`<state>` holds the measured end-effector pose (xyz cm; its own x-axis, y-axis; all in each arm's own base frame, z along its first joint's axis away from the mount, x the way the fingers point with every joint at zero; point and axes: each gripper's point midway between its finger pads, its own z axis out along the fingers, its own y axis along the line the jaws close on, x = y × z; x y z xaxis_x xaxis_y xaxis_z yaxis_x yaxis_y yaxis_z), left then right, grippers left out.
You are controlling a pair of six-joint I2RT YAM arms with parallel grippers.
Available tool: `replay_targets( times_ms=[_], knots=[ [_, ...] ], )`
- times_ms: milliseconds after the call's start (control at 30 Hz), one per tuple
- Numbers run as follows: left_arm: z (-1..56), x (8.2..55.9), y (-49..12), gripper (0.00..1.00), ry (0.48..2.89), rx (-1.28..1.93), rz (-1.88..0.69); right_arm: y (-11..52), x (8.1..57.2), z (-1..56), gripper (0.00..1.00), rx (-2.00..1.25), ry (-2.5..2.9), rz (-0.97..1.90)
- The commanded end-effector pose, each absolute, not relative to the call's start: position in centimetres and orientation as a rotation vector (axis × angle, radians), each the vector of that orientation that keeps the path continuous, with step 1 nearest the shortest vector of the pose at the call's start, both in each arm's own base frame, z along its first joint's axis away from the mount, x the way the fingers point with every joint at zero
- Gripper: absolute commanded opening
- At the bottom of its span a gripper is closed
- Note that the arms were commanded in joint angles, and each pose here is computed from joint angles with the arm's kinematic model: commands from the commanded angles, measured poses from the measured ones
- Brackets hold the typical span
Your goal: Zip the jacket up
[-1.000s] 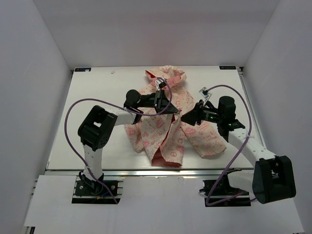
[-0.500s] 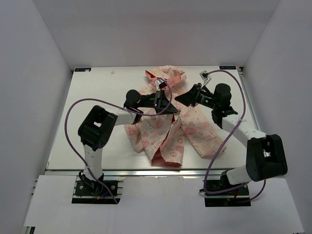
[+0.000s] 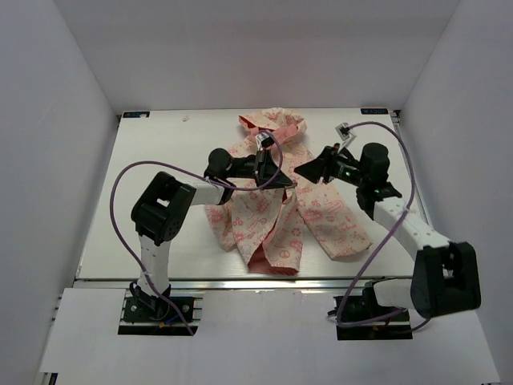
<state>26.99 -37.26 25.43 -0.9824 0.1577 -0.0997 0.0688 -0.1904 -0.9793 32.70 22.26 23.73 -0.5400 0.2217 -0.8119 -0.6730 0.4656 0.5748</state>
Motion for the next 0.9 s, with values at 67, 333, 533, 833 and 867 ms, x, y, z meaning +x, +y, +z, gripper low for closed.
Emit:
replay_targets(
  times_ms=[67,333,533,833,867],
  knots=[
    [30.3,24.1,-34.3,0.0,-1.783,-0.808,2.787,19.3,30.6,19.7,0.6,-0.31,1.902,1.05],
    [30.2,24.6,-34.5,0.0,-1.779,-0.784,2.784,22.2,28.8,18.5,0.68,-0.66,1.764,0.923],
    [29.9,24.6,-34.6,0.0,-1.784,-0.764,2.773,23.5,32.2,19.6,0.69,-0.646,1.717,0.9],
    [29.3,24.7,-34.7,0.0,-1.792,-0.745,2.738,25.1,32.9,21.3,0.1,-0.792,1.511,0.913],
    [29.2,24.8,-34.7,0.0,-1.792,-0.742,2.736,25.2,32.9,22.1,0.0,-0.802,1.461,0.901]
  ],
)
